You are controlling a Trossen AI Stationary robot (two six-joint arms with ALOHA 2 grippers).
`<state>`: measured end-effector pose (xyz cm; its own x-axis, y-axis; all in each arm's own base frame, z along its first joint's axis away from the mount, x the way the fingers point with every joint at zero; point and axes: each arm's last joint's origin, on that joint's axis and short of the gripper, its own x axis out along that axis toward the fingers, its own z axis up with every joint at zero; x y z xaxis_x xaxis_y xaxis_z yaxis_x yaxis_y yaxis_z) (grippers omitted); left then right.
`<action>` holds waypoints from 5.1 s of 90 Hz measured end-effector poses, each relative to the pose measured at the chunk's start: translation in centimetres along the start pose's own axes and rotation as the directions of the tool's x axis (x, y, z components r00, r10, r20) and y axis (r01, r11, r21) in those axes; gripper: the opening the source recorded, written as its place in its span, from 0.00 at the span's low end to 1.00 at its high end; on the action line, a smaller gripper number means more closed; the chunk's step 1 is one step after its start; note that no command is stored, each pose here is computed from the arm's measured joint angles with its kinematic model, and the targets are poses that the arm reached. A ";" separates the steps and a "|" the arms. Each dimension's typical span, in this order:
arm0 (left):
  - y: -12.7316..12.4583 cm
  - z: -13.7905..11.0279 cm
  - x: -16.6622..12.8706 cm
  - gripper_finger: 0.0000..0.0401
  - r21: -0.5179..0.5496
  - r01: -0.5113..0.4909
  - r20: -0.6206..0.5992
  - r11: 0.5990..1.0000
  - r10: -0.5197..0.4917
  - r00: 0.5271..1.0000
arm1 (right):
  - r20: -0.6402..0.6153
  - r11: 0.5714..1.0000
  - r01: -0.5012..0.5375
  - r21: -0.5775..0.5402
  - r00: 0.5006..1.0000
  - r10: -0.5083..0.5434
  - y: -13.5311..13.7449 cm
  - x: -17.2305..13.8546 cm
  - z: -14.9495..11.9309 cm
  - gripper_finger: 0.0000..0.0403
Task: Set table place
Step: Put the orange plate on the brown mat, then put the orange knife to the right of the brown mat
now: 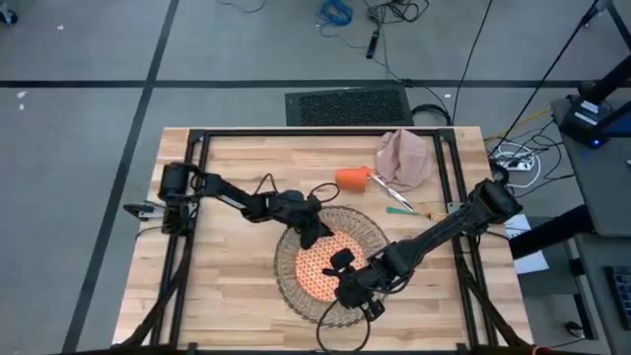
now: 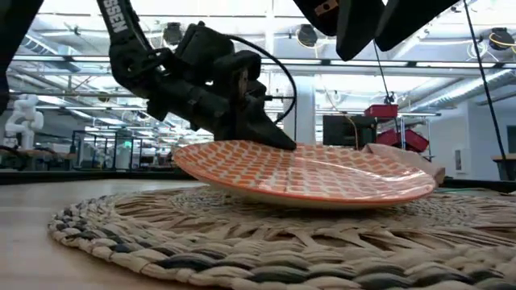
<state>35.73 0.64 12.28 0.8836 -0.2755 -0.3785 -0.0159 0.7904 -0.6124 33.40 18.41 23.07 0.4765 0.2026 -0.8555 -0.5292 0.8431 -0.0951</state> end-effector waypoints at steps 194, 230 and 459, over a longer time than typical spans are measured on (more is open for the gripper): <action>-4.4 -5.4 -5.6 0.32 0.208 -0.290 -0.296 0.934 0.343 0.891 | 0.034 0.951 0.036 0.309 0.998 -0.049 -2.2 6.4 -10.8 0.27; -6.2 -3.0 -6.0 0.32 0.242 -0.211 -0.117 0.947 0.245 0.963 | 0.000 0.960 0.015 0.279 1.000 -0.015 -2.4 5.5 -9.3 0.27; -6.1 -4.0 -6.3 0.32 0.266 -0.278 -0.176 0.923 0.331 0.927 | -0.350 0.553 0.494 0.671 0.869 -0.351 -16.2 -4.0 -28.4 0.27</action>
<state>28.38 -4.63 15.56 0.7319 -0.0904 -0.6754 -0.1360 0.9518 -0.2748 20.10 -10.23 13.57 0.3540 -0.2938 -0.8879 0.4139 0.9005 -0.1330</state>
